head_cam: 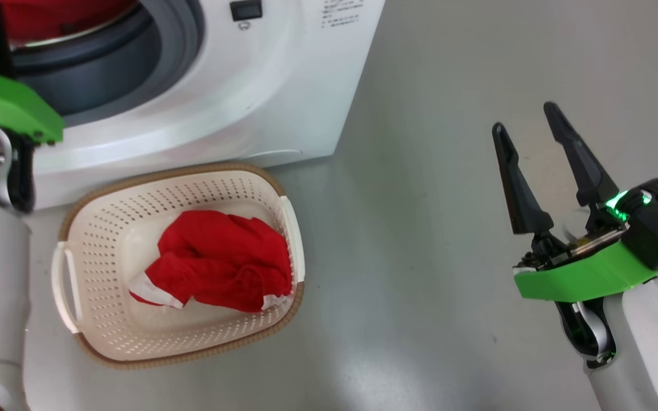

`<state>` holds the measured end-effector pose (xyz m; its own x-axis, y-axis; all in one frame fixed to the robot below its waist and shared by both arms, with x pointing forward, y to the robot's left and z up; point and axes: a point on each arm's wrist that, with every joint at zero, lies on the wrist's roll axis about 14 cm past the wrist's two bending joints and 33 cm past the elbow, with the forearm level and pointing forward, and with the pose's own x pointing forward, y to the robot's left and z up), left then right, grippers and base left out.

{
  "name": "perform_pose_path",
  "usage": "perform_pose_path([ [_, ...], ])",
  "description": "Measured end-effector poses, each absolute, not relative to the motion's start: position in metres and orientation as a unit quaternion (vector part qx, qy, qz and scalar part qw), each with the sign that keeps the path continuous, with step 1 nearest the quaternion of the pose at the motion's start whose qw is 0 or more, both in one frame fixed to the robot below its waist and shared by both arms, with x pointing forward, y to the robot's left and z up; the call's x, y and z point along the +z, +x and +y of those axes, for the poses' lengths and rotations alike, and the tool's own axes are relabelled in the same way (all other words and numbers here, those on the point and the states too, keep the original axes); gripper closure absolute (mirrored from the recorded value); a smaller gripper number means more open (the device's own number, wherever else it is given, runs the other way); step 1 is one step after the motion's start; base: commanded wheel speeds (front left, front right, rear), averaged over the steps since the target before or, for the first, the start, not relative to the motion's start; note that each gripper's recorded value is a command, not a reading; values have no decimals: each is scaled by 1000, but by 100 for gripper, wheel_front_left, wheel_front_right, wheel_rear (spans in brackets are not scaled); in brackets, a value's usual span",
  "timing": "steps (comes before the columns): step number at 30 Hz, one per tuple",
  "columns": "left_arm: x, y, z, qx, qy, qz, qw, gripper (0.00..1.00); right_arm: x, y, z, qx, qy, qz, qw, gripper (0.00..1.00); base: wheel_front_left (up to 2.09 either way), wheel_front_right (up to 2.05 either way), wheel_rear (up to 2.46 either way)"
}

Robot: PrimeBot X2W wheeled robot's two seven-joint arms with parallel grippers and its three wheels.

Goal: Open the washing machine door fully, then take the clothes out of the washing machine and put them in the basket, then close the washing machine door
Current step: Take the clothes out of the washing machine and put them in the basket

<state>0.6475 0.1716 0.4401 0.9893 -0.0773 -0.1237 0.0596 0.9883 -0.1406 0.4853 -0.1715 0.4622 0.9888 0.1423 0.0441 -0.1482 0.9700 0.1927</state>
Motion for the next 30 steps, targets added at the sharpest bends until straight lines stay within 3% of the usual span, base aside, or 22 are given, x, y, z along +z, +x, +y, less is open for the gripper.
perform_pose_path([
  [30,558,515,197,-8,-112,-134,985,100,505,442,-155,94,104,-47,989,0,0,0,0],
])
